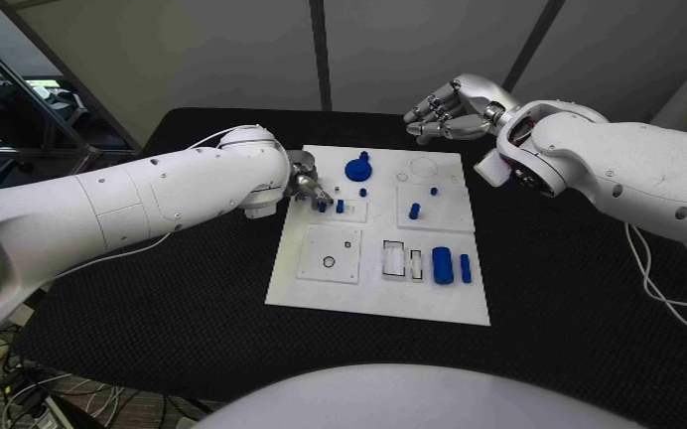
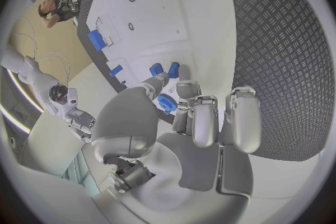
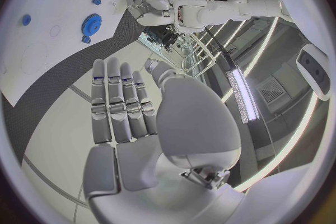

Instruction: Assemble the parts on the task board

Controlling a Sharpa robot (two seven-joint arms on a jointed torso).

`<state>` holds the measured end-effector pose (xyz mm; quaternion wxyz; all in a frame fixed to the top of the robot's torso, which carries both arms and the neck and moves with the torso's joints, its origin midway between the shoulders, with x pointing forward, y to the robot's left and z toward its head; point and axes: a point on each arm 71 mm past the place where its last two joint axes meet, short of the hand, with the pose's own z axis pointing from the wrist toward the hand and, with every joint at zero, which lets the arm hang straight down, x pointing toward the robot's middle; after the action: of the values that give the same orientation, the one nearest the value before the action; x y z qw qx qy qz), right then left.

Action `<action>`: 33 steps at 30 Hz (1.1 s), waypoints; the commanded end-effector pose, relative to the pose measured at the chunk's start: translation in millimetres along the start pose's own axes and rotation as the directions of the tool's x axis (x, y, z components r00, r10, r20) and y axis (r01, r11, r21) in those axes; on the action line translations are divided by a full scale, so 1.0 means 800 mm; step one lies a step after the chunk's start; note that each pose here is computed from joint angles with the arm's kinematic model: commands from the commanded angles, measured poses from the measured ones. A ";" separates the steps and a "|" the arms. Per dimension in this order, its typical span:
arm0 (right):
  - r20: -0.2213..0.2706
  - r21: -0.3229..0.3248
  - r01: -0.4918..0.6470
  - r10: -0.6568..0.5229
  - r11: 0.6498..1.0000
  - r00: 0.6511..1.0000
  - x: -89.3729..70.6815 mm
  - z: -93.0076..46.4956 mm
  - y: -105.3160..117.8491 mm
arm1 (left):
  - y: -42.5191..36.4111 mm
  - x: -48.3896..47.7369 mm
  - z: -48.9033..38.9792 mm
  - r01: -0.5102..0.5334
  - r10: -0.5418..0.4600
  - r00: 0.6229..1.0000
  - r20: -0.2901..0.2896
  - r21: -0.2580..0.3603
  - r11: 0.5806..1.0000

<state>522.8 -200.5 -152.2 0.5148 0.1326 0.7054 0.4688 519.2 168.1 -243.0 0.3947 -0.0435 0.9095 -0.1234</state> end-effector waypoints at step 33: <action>0.016 -0.007 0.004 -0.004 1.000 1.000 -0.006 -0.003 -0.001 | -0.0387 -0.045 -0.018 0.065 -0.215 0.929 0.302 0.438 0.896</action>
<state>522.7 -205.0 -152.1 0.5173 0.1346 0.7050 0.4662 531.8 156.6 -212.1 0.4916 -0.0890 0.8224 -0.2724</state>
